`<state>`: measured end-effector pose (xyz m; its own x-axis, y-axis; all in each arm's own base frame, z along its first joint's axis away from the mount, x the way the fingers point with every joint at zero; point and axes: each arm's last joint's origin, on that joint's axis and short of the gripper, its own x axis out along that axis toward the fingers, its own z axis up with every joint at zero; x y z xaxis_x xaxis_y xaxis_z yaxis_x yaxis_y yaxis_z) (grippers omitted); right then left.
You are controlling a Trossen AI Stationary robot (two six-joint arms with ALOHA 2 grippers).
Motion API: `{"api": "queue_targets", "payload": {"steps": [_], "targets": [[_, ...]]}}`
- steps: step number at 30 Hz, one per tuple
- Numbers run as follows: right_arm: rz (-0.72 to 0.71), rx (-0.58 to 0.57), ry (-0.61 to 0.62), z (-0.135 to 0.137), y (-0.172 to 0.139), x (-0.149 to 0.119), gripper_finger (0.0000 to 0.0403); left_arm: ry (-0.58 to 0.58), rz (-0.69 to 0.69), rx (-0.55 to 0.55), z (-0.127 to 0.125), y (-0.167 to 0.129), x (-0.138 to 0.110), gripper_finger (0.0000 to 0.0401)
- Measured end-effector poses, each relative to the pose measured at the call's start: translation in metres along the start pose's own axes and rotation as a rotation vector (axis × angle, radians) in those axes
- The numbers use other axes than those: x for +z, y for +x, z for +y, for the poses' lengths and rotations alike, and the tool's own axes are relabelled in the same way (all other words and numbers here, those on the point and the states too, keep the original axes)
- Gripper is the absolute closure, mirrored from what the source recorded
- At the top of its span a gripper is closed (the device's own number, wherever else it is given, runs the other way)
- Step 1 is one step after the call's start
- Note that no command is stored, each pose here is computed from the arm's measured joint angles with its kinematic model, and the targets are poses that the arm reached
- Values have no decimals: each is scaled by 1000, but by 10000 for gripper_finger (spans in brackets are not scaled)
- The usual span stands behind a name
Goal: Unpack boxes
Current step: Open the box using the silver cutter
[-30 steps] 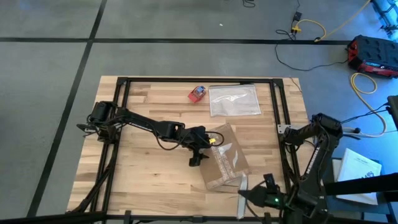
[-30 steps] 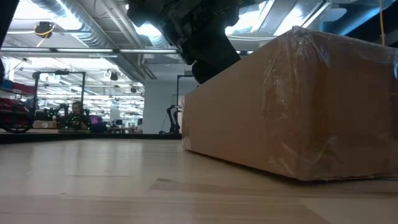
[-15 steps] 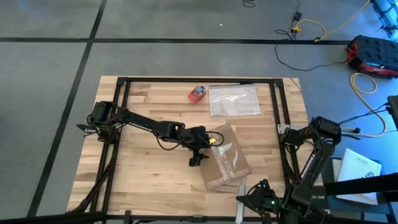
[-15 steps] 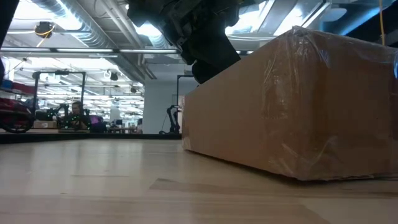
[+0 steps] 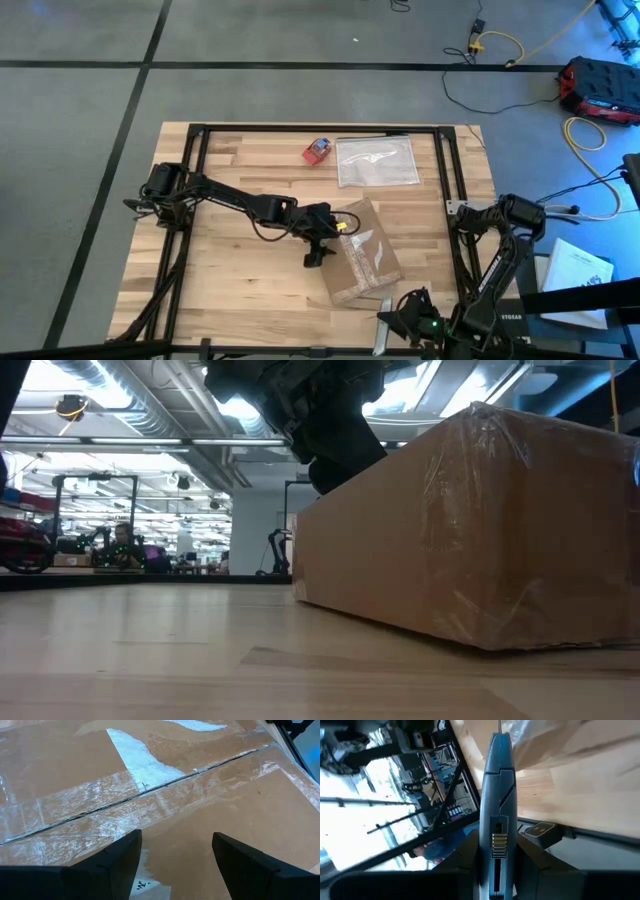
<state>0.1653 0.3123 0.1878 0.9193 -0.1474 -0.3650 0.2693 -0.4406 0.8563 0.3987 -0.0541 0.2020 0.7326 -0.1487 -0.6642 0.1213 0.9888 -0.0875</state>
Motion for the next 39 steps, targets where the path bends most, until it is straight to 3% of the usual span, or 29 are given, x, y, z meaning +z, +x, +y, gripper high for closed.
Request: {"api": "queue_targets", "payload": {"steps": [16,19,24,39], "targets": [[-4,8,55,-2,1,0,342,0,0,0,0,0,0,167],[10,0,152,-4,2,-2,342,0,0,0,0,0,0,167],[-1,-7,168,-5,5,-1,342,0,0,-1,0,0,0,167],[-36,-16,117,-1,14,3,342,0,0,0,0,0,0,167]]}}
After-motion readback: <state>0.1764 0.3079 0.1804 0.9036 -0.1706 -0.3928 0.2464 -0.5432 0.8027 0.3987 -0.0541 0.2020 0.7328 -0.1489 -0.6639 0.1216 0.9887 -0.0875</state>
